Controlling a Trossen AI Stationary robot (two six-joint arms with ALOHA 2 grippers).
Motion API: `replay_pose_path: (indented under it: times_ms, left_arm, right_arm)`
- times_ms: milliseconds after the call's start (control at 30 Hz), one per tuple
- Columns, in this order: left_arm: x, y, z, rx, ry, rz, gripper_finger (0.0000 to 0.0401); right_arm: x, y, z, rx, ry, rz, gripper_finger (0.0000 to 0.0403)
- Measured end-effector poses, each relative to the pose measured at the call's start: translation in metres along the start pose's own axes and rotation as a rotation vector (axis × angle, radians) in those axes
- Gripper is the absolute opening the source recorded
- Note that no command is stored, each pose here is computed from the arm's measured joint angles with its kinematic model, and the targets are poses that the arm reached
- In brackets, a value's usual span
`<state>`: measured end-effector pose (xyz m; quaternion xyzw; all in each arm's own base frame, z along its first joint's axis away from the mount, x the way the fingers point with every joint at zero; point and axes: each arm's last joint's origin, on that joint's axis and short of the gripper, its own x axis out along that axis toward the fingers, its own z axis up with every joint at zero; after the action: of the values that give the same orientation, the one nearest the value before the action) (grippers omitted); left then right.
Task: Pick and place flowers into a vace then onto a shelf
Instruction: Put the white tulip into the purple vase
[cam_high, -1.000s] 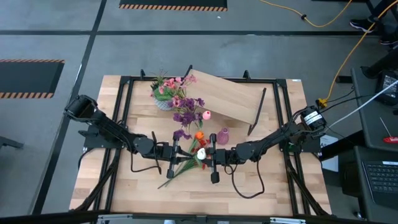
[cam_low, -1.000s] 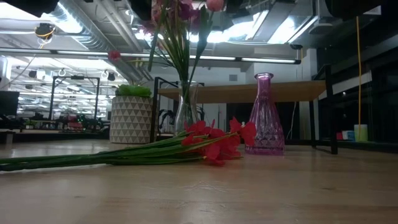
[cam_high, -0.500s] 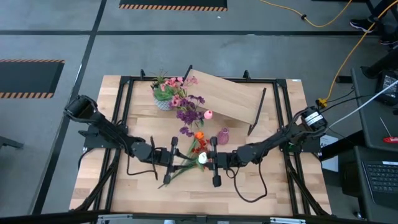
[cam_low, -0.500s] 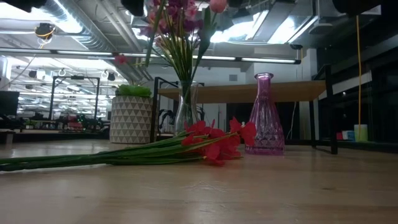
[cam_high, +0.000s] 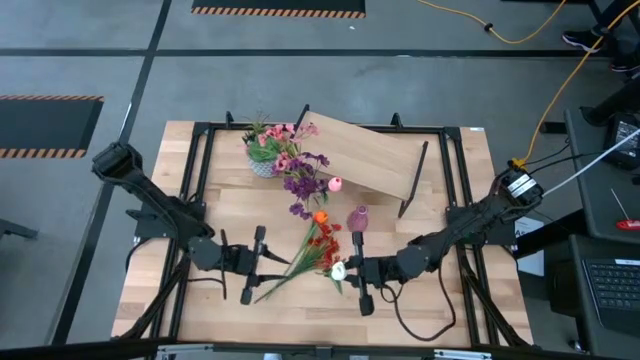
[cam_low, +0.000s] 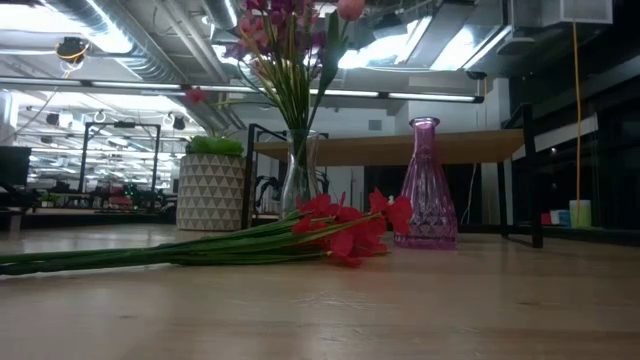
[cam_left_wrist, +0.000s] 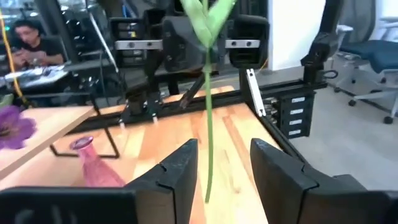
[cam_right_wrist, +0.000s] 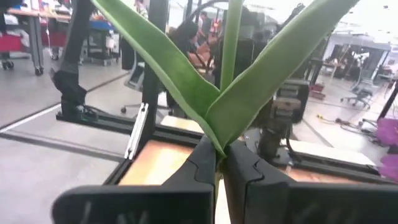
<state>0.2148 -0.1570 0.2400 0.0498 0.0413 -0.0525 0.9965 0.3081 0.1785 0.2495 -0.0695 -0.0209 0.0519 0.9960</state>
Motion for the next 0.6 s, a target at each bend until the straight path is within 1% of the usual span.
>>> replay_pose_path:
  times_ms: [200, 400, 500, 600]
  left_arm:
    - [-0.02, 0.001, 0.006, -0.002, 0.063, -0.022, 0.0127]
    - [-0.039, 0.004, 0.008, -0.019, 0.125, -0.038, 0.0108]
    - [-0.046, 0.005, 0.003, 0.02, 0.187, -0.042, 0.0087]
    - [-0.049, 0.004, -0.001, 0.04, 0.227, -0.011, 0.0053]
  right_arm:
    - [-0.009, -0.005, 0.006, 0.056, 0.089, -0.002, 0.0006]
    - [-0.023, -0.015, 0.021, 0.061, 0.138, 0.0, 0.0006]
    - [-0.031, -0.021, 0.026, 0.035, 0.18, -0.062, 0.0006]
    - [-0.038, -0.025, 0.029, 0.003, 0.212, -0.178, 0.0006]
